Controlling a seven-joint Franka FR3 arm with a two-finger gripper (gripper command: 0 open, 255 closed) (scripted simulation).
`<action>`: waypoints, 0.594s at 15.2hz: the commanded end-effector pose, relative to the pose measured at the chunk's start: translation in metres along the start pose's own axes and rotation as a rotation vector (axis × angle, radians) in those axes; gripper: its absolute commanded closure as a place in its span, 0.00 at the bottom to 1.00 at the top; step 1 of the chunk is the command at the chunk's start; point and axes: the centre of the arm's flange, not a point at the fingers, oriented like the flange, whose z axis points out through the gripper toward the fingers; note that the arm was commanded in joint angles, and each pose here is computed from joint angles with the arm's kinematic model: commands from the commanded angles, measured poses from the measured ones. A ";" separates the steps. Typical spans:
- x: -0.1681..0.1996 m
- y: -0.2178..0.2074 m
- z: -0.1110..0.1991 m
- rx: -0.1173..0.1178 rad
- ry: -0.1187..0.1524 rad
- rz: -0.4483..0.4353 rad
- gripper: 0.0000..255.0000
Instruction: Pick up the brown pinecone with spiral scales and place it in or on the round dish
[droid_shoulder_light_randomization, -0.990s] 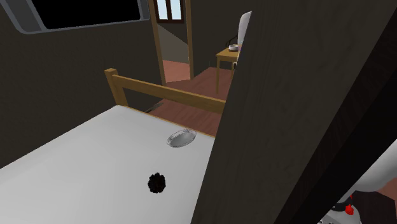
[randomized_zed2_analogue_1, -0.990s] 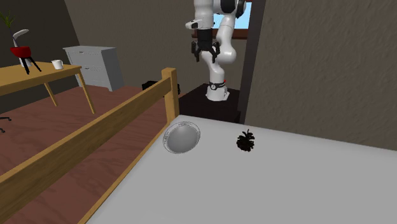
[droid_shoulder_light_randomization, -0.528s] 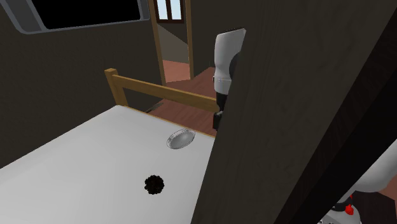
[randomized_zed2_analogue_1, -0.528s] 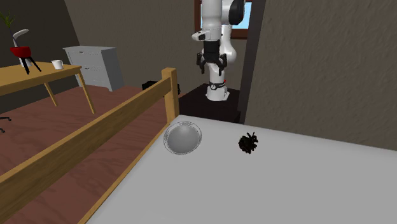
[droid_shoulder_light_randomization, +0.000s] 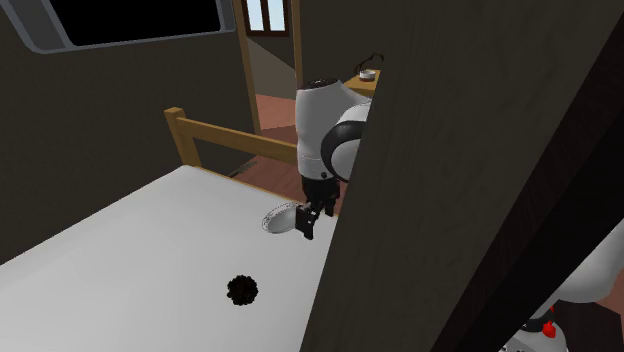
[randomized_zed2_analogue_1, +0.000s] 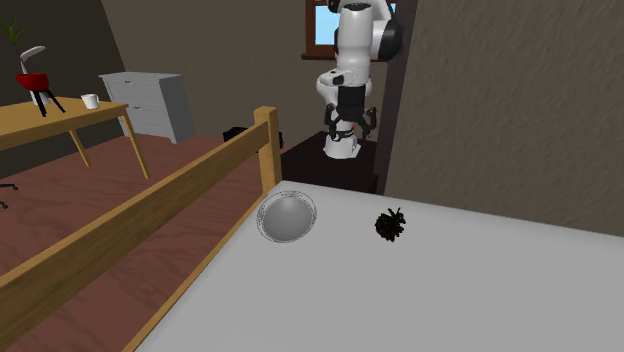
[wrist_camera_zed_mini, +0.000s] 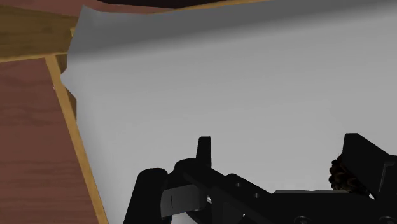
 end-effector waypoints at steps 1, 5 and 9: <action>0.014 -0.017 0.014 0.000 0.013 -0.007 0.00; 0.041 -0.053 0.037 -0.002 0.036 -0.021 0.00; 0.067 -0.090 0.060 -0.005 0.060 -0.035 0.00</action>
